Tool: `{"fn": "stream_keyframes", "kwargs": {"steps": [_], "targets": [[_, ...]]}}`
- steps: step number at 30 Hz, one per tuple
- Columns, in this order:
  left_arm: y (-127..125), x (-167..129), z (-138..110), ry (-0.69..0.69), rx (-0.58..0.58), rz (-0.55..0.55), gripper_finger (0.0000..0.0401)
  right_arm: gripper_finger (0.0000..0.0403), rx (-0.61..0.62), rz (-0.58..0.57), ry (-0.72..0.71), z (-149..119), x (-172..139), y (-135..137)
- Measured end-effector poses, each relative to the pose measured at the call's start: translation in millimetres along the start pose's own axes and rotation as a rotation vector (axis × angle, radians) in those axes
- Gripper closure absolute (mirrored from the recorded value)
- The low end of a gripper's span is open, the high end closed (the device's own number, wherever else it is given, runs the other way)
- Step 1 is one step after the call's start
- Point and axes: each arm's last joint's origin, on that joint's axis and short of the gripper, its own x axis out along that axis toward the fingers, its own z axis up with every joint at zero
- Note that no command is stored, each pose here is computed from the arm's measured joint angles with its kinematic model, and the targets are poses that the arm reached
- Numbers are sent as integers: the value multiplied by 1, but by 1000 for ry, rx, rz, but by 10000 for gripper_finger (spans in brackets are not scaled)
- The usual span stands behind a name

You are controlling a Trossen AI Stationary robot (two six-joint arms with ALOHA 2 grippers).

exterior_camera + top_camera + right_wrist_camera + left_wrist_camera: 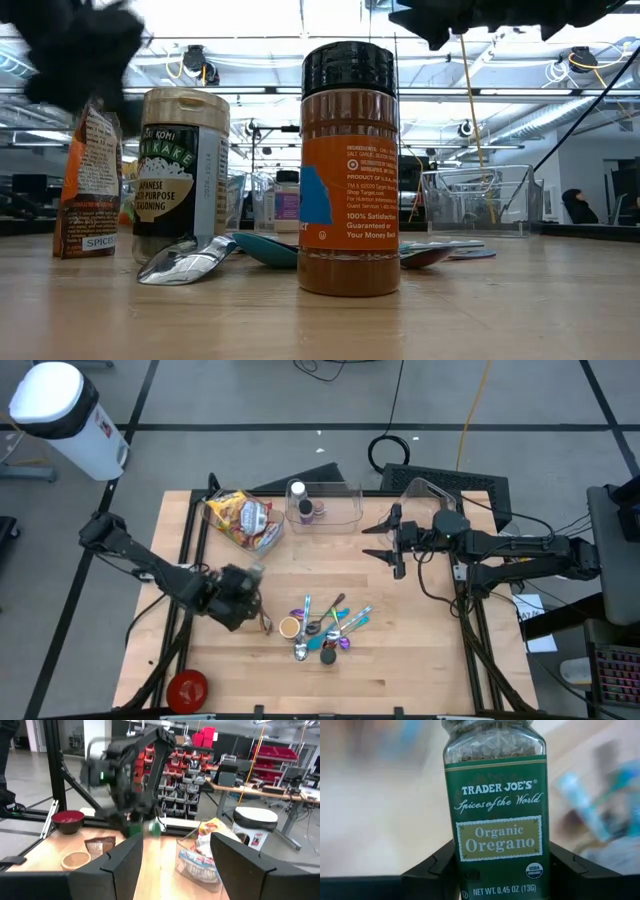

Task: Pick & Place Food Item
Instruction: Put the green seasoning bottle into the middle transparent bin

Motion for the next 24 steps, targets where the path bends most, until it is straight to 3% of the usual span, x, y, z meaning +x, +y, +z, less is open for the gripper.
{"fn": "stream_keyframes", "kwargs": {"steps": [3, 5, 8, 12, 17, 21, 24], "targets": [[-14, -5, 18, -241, 242, -101, 199, 177, 10, 4, 31, -3, 0, 0], [-22, -3, 32, -346, 336, -122, 199, 177, 26, 5, 51, -5, 0, 1], [-30, 11, 57, -410, 455, -141, 199, 177, 37, 6, 58, -6, 0, 1], [-27, 52, 92, -424, 600, -201, 199, 177, 38, -26, 65, -6, 0, 0], [-2, 97, 141, -527, 653, -485, 199, 177, 37, -122, 87, -19, -2, -1], [23, 111, 172, -592, 635, -678, 199, 177, 21, -235, 57, -28, -5, -4], [34, 115, 182, -622, 676, -767, 199, 177, 19, -298, 45, -31, -6, -12]]}}
